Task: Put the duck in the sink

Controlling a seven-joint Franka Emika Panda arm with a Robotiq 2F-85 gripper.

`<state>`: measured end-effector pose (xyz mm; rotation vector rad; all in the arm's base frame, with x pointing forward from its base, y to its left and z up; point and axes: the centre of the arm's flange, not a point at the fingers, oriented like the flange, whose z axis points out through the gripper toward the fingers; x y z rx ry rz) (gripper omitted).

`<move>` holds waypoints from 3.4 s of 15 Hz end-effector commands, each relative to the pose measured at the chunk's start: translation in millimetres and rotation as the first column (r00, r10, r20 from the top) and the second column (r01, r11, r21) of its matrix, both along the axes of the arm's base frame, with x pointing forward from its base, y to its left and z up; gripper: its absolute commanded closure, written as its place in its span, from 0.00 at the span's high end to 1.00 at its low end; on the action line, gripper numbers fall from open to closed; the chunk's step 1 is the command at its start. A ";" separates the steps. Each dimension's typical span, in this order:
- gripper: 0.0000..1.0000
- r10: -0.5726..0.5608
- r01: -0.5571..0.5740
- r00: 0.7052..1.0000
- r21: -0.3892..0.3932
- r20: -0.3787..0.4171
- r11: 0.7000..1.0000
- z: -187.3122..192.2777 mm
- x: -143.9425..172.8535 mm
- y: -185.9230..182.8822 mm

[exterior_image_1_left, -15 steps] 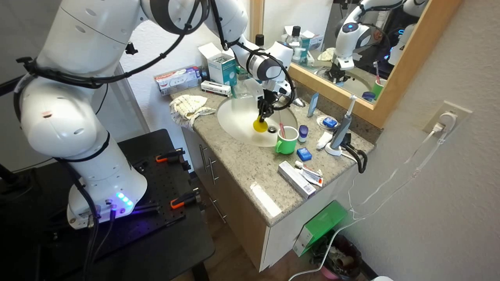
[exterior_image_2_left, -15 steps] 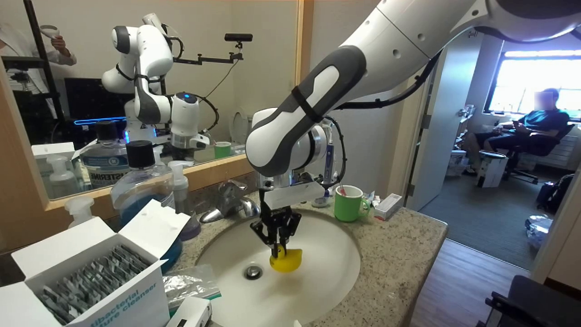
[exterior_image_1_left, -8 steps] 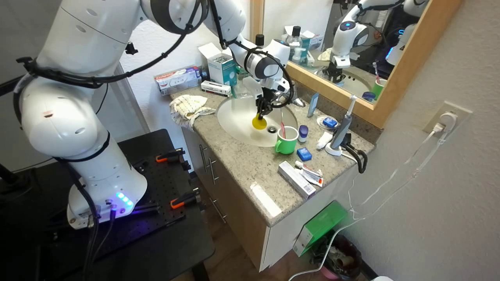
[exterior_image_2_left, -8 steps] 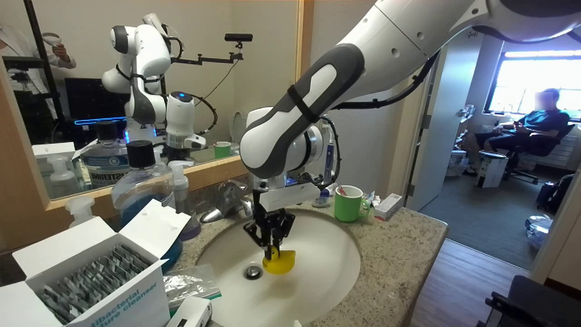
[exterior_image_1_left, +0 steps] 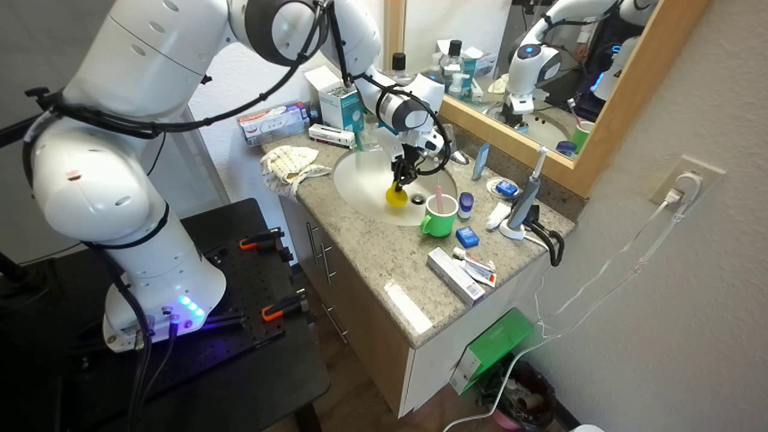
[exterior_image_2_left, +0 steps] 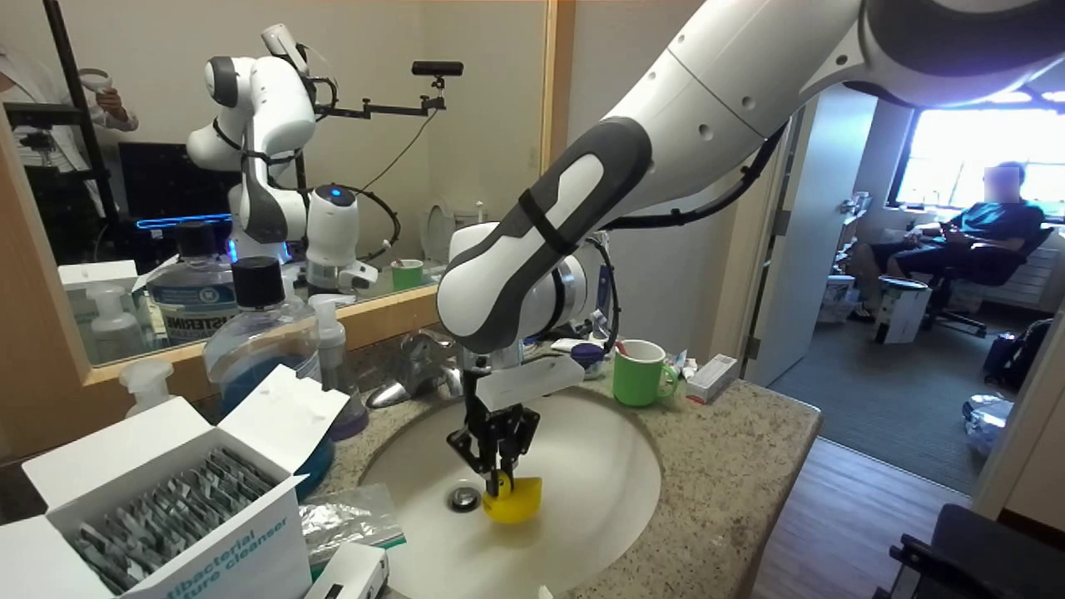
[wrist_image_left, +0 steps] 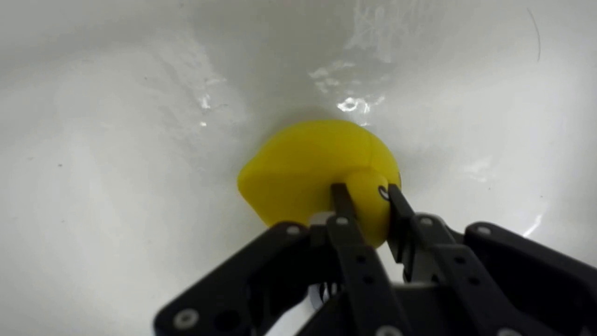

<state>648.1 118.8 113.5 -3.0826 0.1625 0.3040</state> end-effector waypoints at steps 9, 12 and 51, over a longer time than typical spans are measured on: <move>0.05 0.010 -0.010 1.000 0.014 -0.001 1.000 -23.9 9.9 1.5; 0.05 0.008 -0.008 1.000 0.015 -0.011 1.000 -30.5 10.2 0.9; 1.00 0.006 -0.007 0.991 0.012 0.136 1.000 1.0 -9.1 9.0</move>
